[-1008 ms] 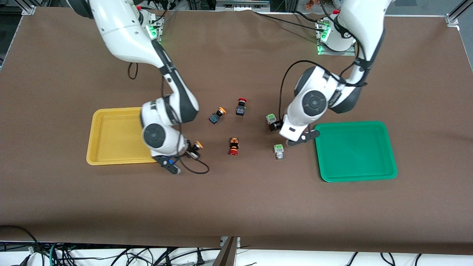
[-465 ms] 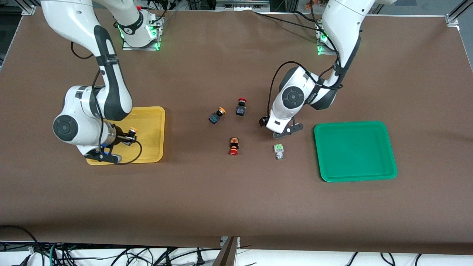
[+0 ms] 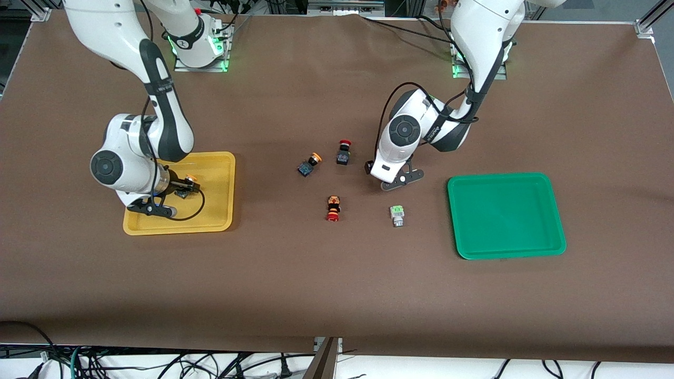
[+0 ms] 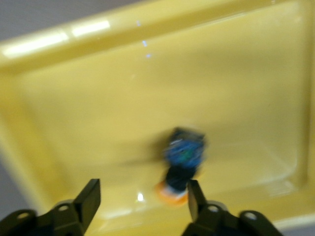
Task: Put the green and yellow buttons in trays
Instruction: 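Release the blue button while the left gripper carries the green button to the green tray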
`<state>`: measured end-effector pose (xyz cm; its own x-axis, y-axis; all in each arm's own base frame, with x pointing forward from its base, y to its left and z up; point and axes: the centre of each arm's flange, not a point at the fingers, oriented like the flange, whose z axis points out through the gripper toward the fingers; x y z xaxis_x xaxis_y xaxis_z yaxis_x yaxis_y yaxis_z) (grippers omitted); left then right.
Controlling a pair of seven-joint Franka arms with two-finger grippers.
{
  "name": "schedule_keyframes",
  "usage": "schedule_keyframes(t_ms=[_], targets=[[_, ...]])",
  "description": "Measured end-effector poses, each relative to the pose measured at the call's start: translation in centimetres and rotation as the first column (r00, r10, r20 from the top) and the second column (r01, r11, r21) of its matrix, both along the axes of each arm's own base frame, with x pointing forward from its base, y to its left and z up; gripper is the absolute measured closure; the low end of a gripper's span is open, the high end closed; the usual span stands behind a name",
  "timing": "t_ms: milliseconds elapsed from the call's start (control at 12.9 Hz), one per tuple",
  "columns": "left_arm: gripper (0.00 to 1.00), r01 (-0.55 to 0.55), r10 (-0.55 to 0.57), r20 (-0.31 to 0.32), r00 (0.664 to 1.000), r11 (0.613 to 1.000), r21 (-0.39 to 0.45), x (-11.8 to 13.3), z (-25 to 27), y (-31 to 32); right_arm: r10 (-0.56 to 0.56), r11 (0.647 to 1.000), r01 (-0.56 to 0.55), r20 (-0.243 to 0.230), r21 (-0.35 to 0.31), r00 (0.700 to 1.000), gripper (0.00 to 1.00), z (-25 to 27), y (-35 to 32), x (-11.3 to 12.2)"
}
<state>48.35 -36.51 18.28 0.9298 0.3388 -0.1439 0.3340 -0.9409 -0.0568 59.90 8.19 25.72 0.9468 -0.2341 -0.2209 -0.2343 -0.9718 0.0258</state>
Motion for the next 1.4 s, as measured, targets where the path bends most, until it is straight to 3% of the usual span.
schedule_keyframes(t_ms=[155, 233, 388, 620, 853, 1085, 1163, 1395], targets=[[0.48, 0.008, -0.008, 0.002, 1.000, 1.000, 0.009, 0.0, -0.4, 0.1, -0.144, 0.989, 0.145, -0.014, 0.043, 0.989, 0.15, 4.0, 6.1, 1.1], [0.59, 0.009, -0.009, 0.003, 1.000, 1.000, 0.008, 0.0, -0.4, 0.1, -0.216, 0.974, 0.217, -0.036, 0.063, 0.976, 0.15, 4.1, 9.9, 0.6], [0.59, 0.009, -0.009, 0.004, 1.000, 1.000, 0.008, 0.0, -0.3, 0.1, -0.324, 0.942, 0.329, -0.078, 0.069, 0.943, 0.15, 2.2, 17.2, -1.5], [0.59, 0.040, -0.040, -0.003, 0.999, 0.999, 0.015, 1.6, 1.2, 0.7, -0.431, 0.901, 0.433, -0.047, 0.033, 0.901, 0.15, -2.3, 25.1, -4.4], [0.59, 0.161, -0.160, -0.067, 0.985, 0.987, 0.013, 6.6, 6.0, 5.7, -0.482, 0.873, 0.485, -0.067, 0.047, 0.874, 0.15, -5.2, 30.1, -7.3], [0.59, 0.260, -0.262, -0.057, 0.963, 0.965, -0.044, 11.6, 7.8, 15.8, -0.490, 0.870, 0.492, -0.057, 0.039, 0.870, 0.16, -7.4, 32.0, -9.6], [0.59, 0.289, -0.292, -0.058, 0.955, 0.955, -0.062, 12.5, 7.3, 19.2, -0.487, 0.871, 0.489, -0.050, 0.035, 0.872, 0.21, -8.0, 32.3, -10.3], [0.59, 0.344, -0.347, -0.026, 0.937, 0.934, -0.093, 13.0, 4.4, 25.9, -0.486, 0.872, 0.488, -0.047, 0.034, 0.873, 0.59, -8.2, 32.4, -10.7]])
